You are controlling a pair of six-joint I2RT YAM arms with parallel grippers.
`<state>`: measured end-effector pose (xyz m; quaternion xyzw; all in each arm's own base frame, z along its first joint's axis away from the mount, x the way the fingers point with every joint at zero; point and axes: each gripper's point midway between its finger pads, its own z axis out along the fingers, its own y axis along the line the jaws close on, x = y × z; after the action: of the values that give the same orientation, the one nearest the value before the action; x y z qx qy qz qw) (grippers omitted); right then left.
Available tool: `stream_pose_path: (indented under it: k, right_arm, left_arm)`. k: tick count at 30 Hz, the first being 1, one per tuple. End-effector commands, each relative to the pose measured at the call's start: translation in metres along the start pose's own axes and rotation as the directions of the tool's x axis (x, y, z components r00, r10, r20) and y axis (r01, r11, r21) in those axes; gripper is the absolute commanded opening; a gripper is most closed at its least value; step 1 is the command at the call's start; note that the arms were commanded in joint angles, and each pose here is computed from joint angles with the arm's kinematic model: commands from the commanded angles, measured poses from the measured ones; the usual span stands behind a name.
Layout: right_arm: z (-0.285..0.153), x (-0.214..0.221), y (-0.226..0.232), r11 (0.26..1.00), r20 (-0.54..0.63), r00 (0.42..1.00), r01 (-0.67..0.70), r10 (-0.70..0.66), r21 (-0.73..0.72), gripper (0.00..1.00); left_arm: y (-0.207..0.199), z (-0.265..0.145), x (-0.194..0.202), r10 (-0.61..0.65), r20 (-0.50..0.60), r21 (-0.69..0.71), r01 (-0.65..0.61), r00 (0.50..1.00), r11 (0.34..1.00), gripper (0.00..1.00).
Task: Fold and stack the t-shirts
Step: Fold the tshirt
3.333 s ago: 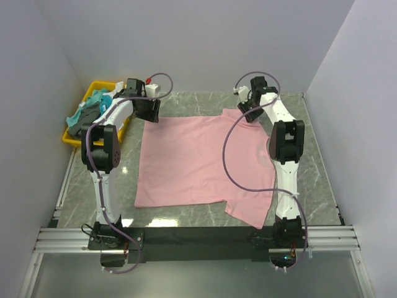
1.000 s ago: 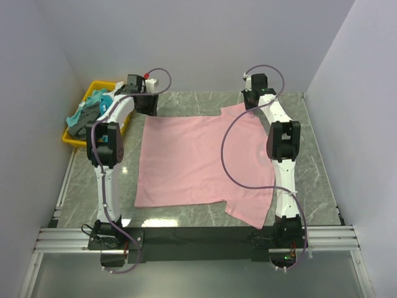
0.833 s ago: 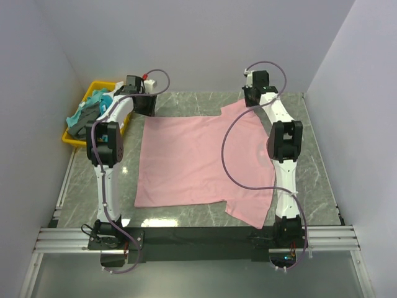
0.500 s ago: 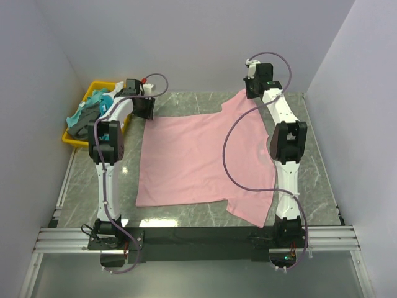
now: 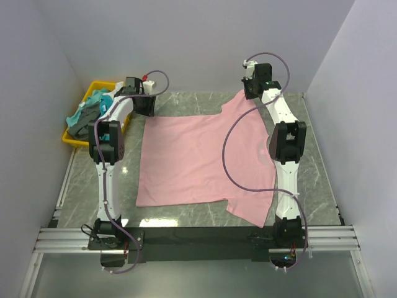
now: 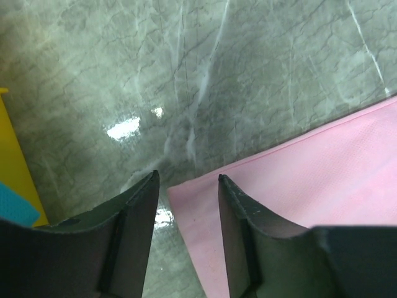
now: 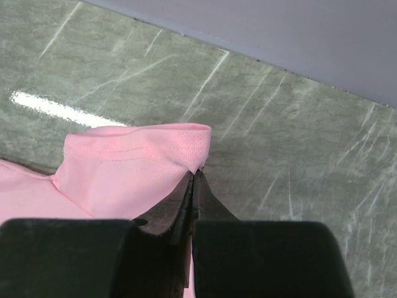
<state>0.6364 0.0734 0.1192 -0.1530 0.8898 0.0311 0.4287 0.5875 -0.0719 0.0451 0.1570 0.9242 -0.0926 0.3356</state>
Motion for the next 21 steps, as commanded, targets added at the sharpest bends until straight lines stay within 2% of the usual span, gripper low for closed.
stream_pose_path:
  k: [1, 10, 15, 17, 21]
  right_arm:
    - [-0.021, -0.034, 0.001, 0.999, 0.085, 0.996, 0.030, -0.031, 0.012, 0.00]
    - [-0.024, -0.037, -0.001, 0.999, 0.089, 0.995, 0.039, -0.041, 0.022, 0.00]
    - [-0.026, -0.040, -0.003, 0.999, 0.095, 0.994, 0.042, -0.044, 0.024, 0.00]
    - [-0.026, -0.041, -0.003, 0.999, 0.099, 0.994, 0.045, -0.047, 0.027, 0.00]
    - [-0.035, -0.052, -0.005, 0.998, 0.124, 0.991, 0.048, -0.052, 0.035, 0.00]
  left_arm:
    - [-0.001, 0.003, -0.014, 0.022, 0.047, 0.032, -0.024, 0.999, 0.999, 0.47]
    - [-0.004, 0.009, -0.003, 0.036, 0.012, 0.055, -0.037, 0.999, 0.998, 0.41]
    - [-0.004, 0.003, -0.009, 0.039, 0.032, 0.059, -0.040, 0.999, 0.997, 0.24]
    - [-0.002, 0.001, -0.011, 0.031, 0.041, 0.056, -0.034, 0.999, 0.998, 0.13]
    - [0.000, -0.014, -0.027, 0.031, 0.092, 0.055, -0.036, 0.995, 0.998, 0.02]
